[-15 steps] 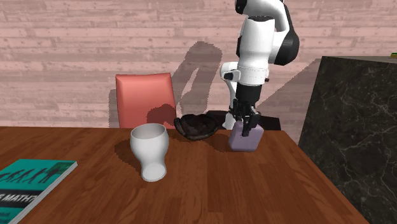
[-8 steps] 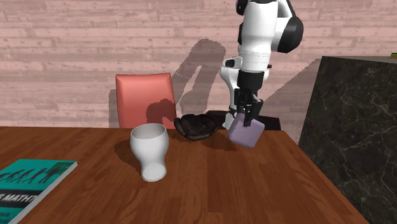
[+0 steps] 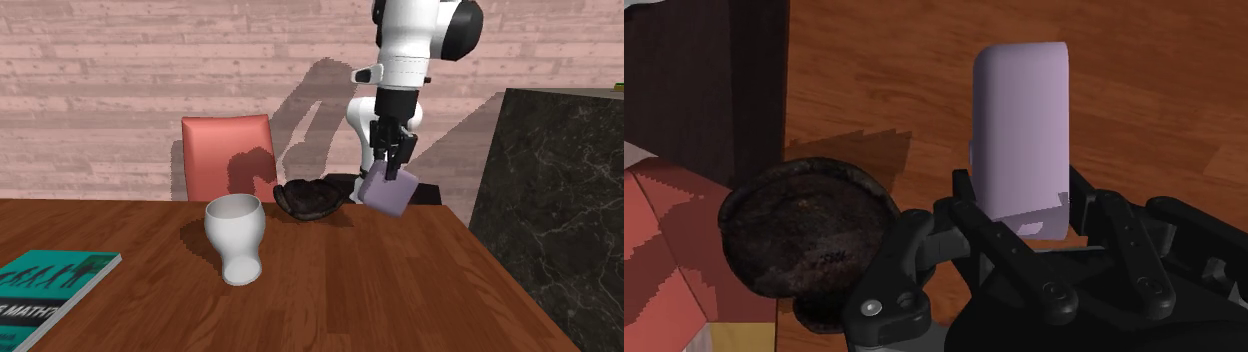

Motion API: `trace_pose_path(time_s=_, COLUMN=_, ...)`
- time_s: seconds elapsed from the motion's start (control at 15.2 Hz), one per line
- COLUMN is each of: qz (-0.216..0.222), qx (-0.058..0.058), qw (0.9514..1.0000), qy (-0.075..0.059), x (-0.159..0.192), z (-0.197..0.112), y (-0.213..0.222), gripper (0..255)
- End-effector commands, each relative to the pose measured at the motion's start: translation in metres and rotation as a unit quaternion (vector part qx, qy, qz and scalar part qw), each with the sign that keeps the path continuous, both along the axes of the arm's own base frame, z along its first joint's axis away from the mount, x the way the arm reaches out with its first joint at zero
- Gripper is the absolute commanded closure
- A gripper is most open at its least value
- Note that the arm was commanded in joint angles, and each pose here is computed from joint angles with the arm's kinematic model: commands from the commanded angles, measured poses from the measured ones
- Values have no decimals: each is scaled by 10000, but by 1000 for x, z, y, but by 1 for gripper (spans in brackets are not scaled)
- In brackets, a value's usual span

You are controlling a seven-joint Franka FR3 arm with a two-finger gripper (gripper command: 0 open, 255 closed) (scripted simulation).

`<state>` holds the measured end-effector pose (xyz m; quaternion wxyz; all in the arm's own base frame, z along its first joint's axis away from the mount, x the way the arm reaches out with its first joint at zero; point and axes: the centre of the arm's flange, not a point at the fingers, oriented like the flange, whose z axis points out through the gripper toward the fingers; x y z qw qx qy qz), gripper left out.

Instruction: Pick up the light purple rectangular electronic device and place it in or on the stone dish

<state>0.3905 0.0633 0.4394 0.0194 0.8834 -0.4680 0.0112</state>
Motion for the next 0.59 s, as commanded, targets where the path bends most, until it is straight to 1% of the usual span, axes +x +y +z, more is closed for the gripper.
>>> trace_pose_path(time_s=0.0, qz=0, qx=0, qw=10000, qy=0, x=0, z=11, y=0, gripper=255)
trace_pose_path(time_s=0.4, qz=0, qx=0, qw=10000, qy=0, x=0, z=43, y=0, gripper=255)
trace_pose_path(time_s=0.46, qz=0, qx=0, qw=10000, qy=0, x=0, z=43, y=0, gripper=255)
trace_pose_path(time_s=0.53, qz=0, qx=0, qw=10000, qy=0, x=-4, z=44, y=-13, gripper=255)
